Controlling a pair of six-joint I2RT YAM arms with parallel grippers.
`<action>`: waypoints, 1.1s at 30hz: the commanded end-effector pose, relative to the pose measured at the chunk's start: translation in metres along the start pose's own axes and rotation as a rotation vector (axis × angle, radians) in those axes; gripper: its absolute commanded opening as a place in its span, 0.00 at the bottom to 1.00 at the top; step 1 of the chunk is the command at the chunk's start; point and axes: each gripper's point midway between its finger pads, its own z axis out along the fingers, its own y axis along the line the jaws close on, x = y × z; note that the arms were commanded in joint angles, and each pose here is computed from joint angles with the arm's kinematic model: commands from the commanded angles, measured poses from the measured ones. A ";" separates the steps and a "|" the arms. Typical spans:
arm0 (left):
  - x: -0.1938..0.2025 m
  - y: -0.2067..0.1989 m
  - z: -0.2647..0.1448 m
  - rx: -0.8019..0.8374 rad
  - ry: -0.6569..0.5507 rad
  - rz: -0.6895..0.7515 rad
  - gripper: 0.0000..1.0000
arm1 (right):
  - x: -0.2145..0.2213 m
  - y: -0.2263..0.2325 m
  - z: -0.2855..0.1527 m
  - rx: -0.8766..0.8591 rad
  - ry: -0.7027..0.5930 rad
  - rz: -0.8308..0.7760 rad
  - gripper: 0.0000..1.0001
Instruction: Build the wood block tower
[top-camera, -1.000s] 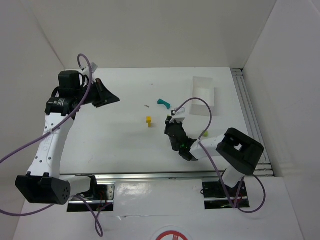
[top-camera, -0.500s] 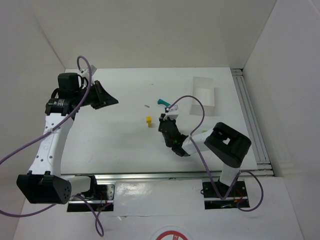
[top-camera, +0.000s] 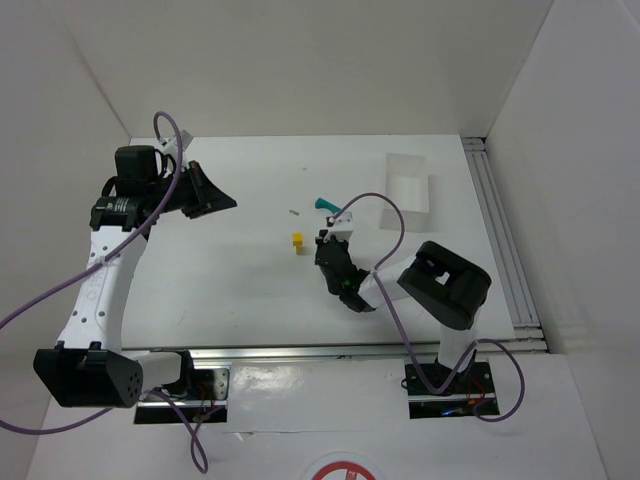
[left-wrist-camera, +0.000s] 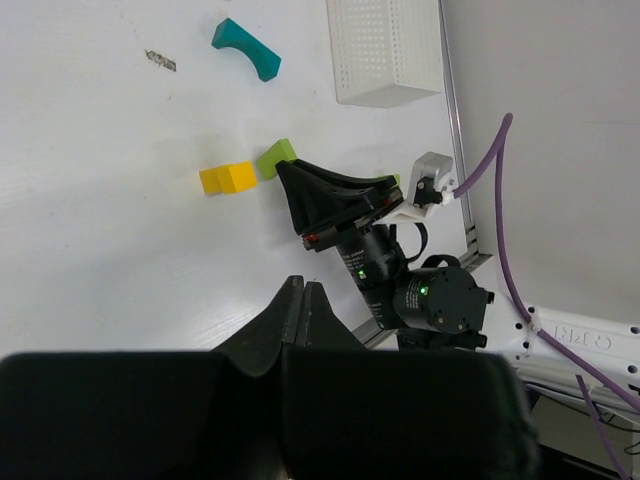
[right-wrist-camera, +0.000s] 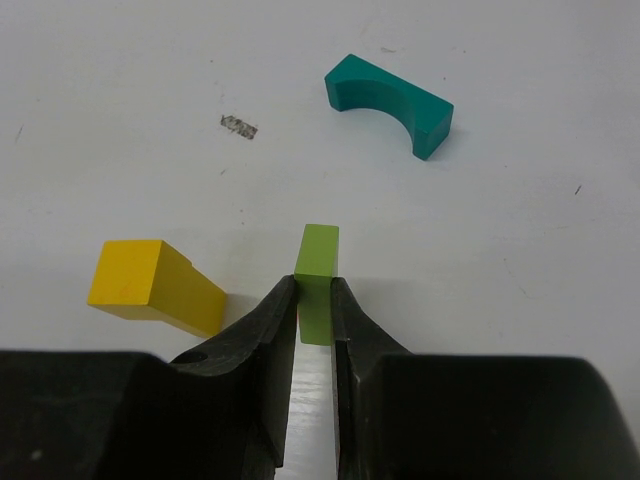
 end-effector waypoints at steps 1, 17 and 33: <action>-0.005 -0.003 -0.001 0.023 -0.012 0.042 0.00 | -0.012 0.007 0.006 0.024 -0.039 0.051 0.14; -0.005 -0.003 -0.001 0.023 -0.012 0.042 0.00 | 0.000 -0.002 0.009 0.069 -0.019 0.025 0.14; -0.005 0.000 0.002 0.020 -0.006 0.045 0.00 | 0.015 -0.010 0.010 0.086 0.018 0.027 0.20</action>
